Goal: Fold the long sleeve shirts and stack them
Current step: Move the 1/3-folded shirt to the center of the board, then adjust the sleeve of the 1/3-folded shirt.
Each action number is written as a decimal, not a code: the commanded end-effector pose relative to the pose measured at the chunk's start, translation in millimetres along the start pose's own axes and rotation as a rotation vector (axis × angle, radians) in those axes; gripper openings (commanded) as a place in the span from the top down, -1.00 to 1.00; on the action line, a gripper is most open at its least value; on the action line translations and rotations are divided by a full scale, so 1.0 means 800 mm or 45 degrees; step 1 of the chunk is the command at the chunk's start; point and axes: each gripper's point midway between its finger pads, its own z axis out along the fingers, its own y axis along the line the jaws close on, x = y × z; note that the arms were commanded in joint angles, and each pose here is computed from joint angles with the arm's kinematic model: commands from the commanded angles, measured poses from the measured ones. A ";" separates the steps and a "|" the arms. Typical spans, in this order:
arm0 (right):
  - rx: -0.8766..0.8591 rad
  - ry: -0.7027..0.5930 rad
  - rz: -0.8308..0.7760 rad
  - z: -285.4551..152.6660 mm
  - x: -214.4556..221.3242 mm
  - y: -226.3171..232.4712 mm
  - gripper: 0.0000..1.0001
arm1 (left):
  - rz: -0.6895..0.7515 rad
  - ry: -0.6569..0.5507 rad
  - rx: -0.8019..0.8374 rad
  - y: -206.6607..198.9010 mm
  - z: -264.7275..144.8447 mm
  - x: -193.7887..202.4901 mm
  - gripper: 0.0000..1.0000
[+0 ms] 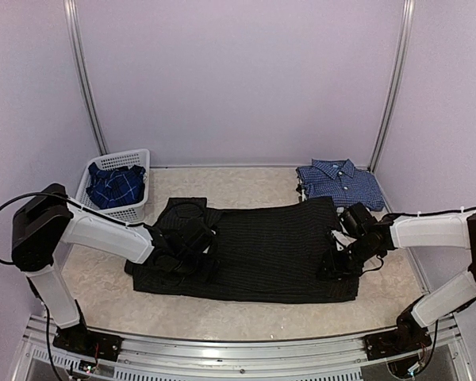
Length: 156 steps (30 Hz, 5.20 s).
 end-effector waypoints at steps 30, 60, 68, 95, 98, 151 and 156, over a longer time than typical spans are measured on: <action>0.098 -0.611 -0.257 -0.095 -0.263 -0.023 -0.07 | -0.291 -0.144 0.072 0.123 -0.042 -0.123 -0.85; -0.079 -0.352 -0.308 0.020 -0.287 -0.027 -0.05 | -0.363 0.089 -0.139 0.193 0.054 -0.078 -0.29; -0.087 -0.339 -0.305 0.024 -0.282 -0.028 -0.03 | -0.373 0.047 -0.112 0.188 0.040 -0.083 0.57; -0.052 -0.367 -0.311 0.011 -0.281 -0.029 0.00 | -0.399 -0.233 0.152 0.156 -0.049 -0.151 1.00; -0.040 -0.376 -0.320 0.007 -0.284 -0.030 0.00 | -0.401 -0.243 0.146 0.157 -0.058 -0.149 1.00; -0.130 -0.336 -0.310 0.019 -0.256 -0.024 -0.04 | 0.027 0.138 -0.176 0.096 -0.034 -0.020 -0.43; -0.139 -0.328 -0.307 0.022 -0.255 -0.024 -0.04 | 0.030 0.134 -0.185 0.097 -0.034 -0.022 -0.20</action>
